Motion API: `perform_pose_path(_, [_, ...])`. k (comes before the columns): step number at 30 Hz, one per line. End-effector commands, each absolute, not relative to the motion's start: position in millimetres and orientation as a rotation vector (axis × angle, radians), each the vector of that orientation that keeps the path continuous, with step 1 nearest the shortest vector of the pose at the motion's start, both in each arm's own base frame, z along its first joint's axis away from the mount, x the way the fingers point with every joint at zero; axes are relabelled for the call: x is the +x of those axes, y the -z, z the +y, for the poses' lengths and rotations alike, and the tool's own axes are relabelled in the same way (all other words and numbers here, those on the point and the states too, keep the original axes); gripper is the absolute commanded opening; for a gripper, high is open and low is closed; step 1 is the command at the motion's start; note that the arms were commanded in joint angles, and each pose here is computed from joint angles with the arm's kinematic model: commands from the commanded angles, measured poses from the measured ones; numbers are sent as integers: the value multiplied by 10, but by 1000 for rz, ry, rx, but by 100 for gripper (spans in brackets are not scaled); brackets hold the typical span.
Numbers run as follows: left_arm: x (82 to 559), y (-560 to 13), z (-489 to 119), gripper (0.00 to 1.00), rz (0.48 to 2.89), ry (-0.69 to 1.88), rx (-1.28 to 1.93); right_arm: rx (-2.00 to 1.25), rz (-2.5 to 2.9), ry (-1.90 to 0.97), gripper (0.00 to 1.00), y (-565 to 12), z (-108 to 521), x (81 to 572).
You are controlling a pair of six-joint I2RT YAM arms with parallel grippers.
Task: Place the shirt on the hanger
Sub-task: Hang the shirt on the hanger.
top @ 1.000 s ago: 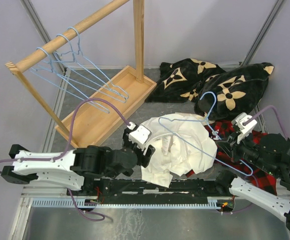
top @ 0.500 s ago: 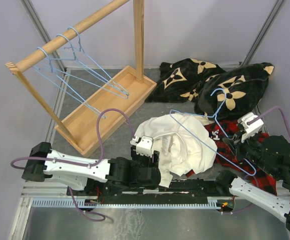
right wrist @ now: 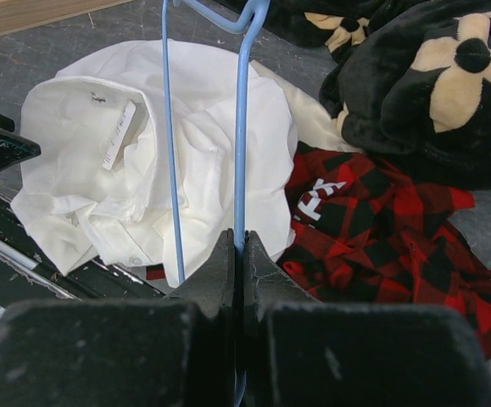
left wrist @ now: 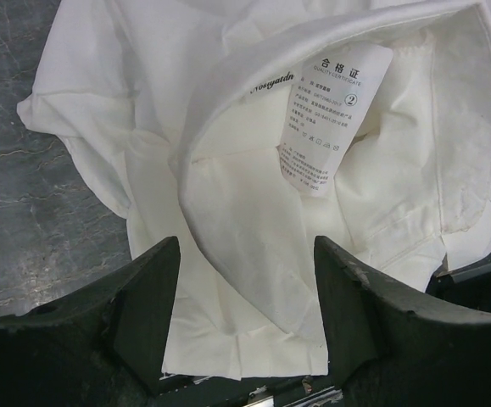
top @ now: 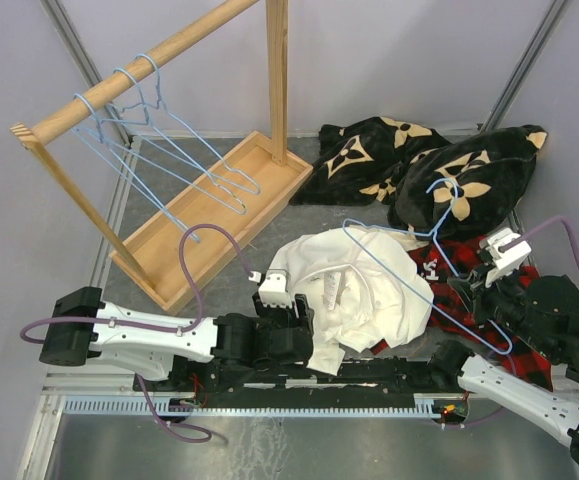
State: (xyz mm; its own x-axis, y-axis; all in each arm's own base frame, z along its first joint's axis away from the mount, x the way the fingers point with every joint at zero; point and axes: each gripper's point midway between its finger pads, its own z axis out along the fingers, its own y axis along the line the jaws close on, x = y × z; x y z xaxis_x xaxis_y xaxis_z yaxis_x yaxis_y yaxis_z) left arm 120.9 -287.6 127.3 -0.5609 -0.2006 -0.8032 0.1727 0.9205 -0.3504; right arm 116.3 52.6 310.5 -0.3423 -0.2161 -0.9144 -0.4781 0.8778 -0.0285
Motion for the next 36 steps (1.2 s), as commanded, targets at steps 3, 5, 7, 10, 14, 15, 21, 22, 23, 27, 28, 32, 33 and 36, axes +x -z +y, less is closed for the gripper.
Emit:
perform_pose_path(3, [1245, -1272, -2964, 74, 2100, 584, -188, -459, 1901, -324, 0, -3175, 547, 1195])
perform_pose_path(5, [1244, -1210, -2960, 74, 2108, 571, -204, -459, 1904, -325, 0, -3168, 547, 1190])
perform_pose_path(7, [1243, -1143, -2924, 74, 2118, 553, -235, -462, 1909, -332, 0, -3155, 559, 1182])
perform_pose_path(10, [1244, -1049, -2865, 72, 2123, 562, -307, -472, 1919, -349, 0, -3126, 596, 1169])
perform_pose_path(14, [1258, -1037, -2940, 68, 2088, 683, -347, -485, 1930, -368, 0, -3085, 652, 1168])
perform_pose_path(15, [1262, -1055, -2992, 67, 2077, 723, -342, -485, 1930, -370, 0, -3086, 659, 1170])
perform_pose_path(21, [1265, -1069, -3148, 58, 2064, 786, -309, -481, 1931, -390, 0, -3088, 682, 1157])
perform_pose_path(22, [1271, -1055, -3148, 54, 2066, 779, -307, -479, 1928, -391, 0, -3091, 678, 1155])
perform_pose_path(23, [1285, -1035, -3137, 50, 2069, 770, -311, -474, 1927, -388, 0, -3091, 667, 1158])
perform_pose_path(27, [1341, -950, -3041, 33, 2082, 730, -323, -452, 1913, -383, 0, -3127, 626, 1160])
perform_pose_path(28, [1352, -937, -3011, 27, 2086, 716, -321, -449, 1910, -384, 0, -3135, 622, 1159])
perform_pose_path(32, [1425, -936, -2851, 9, 2099, 609, -287, -460, 1898, -396, 0, -3165, 615, 1130])
perform_pose_path(33, [1448, -959, -2813, 6, 2100, 578, -270, -466, 1893, -392, 0, -3178, 603, 1124])
perform_pose_path(36, [1529, -1054, -2707, 3, 2098, 499, -218, -507, 1872, -382, 0, -3243, 569, 1091])
